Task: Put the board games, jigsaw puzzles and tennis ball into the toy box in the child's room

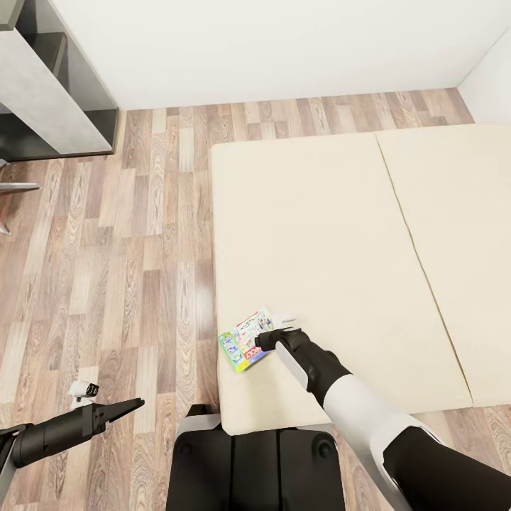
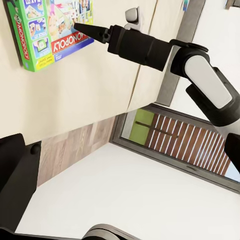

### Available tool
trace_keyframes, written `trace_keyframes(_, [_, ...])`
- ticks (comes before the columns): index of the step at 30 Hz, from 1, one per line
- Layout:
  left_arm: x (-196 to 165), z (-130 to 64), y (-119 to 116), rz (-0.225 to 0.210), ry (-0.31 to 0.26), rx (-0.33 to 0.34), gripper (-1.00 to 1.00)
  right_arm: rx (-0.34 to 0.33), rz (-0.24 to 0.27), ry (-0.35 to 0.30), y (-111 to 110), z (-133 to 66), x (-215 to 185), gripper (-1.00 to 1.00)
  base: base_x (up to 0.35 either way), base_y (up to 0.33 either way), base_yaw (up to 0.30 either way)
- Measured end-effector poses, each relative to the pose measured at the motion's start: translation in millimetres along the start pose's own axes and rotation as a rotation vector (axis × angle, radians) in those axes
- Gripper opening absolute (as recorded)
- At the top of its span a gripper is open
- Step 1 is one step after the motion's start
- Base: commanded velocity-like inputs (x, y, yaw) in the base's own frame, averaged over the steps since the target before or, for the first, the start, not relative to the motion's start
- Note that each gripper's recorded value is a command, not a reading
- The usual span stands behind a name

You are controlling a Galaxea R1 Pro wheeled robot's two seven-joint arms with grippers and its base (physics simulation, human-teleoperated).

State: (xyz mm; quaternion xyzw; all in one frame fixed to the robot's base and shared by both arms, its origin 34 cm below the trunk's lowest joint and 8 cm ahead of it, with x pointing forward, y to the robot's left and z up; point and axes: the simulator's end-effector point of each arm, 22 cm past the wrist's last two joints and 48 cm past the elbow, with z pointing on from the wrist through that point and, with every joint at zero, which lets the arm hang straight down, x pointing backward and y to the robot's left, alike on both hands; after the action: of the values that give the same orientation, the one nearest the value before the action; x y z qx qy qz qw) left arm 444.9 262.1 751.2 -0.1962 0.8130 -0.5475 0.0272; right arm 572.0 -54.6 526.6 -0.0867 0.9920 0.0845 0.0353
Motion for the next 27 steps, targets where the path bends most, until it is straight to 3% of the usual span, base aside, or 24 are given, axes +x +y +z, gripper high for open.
trace_keyframes(27, [-0.2, 0.0, -0.2, 0.000, -0.001, 0.001, 1.00, -0.007, 0.004, -0.005, 2.0, -1.2, -3.1, 1.00, 0.000, 0.000, 0.000])
